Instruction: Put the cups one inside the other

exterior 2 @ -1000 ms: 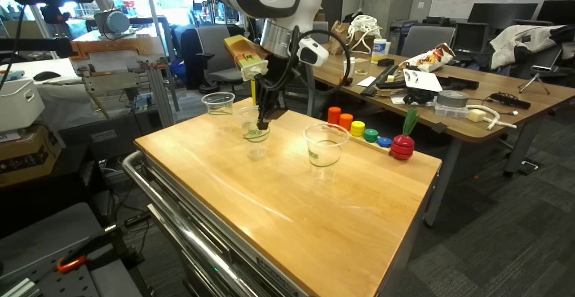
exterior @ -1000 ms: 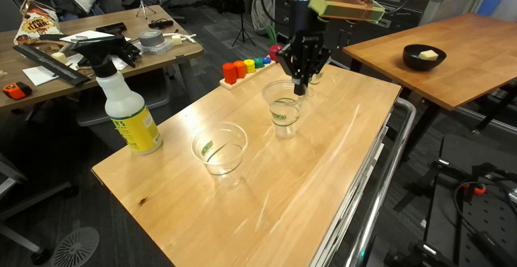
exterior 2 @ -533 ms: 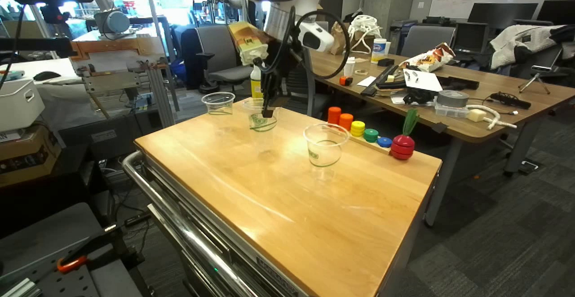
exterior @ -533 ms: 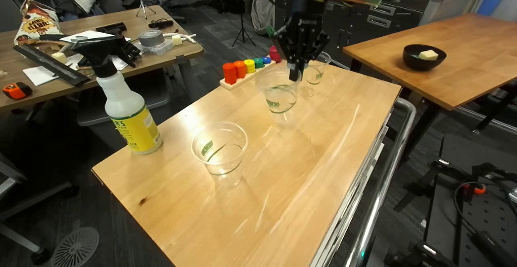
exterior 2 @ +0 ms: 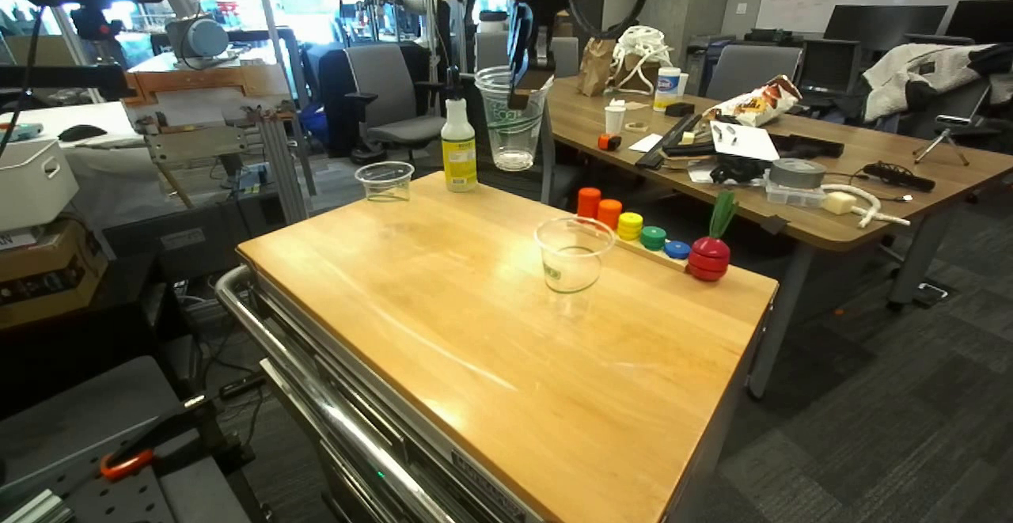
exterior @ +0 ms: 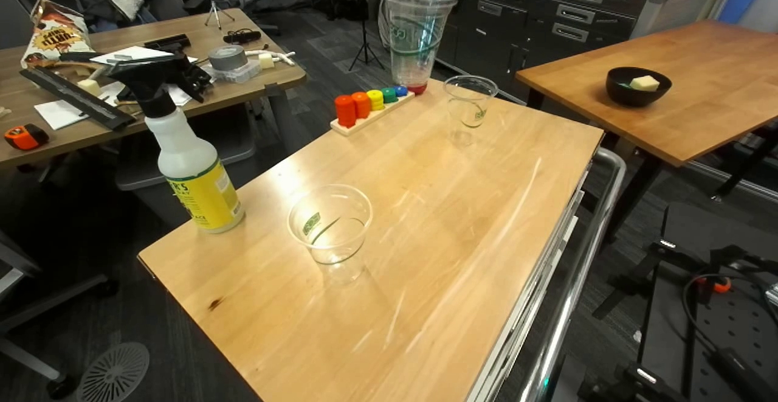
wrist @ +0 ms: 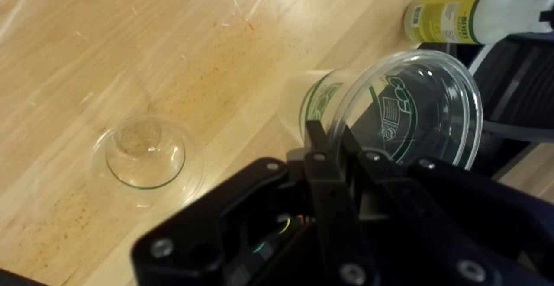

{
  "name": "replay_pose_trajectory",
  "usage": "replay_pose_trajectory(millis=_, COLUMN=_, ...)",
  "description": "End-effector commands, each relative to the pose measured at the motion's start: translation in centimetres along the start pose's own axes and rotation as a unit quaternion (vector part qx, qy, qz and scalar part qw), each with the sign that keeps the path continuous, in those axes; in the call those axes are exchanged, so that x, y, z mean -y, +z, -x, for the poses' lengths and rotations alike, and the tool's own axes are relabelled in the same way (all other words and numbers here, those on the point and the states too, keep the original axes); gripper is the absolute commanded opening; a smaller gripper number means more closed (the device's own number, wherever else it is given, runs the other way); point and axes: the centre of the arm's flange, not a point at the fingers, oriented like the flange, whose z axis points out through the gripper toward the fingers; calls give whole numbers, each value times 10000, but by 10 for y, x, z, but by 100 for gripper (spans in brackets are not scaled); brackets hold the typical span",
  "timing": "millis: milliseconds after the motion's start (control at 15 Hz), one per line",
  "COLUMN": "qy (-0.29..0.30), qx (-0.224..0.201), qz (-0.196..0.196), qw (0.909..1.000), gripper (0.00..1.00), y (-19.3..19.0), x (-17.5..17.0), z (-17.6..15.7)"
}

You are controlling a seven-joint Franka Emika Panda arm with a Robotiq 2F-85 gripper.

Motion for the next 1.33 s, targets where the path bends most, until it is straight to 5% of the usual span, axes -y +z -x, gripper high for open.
replay_pose_trajectory(millis=0, qy=444, qx=-446, qz=-285, qw=9976, gripper=8, y=-33, x=-32, z=28)
replay_pose_trajectory(millis=467, qy=1071, qx=-1059, qz=97, qw=9885, gripper=8, y=-44, x=-74, z=47)
replay_pose_trajectory(millis=800, qy=1368, qx=-1027, qz=551, qw=9837, gripper=8, y=-20, x=-89, z=42)
replay_pose_trajectory(millis=1267, qy=1475, qx=-1126, qz=448, qw=9816, gripper=8, y=0, x=-99, z=32)
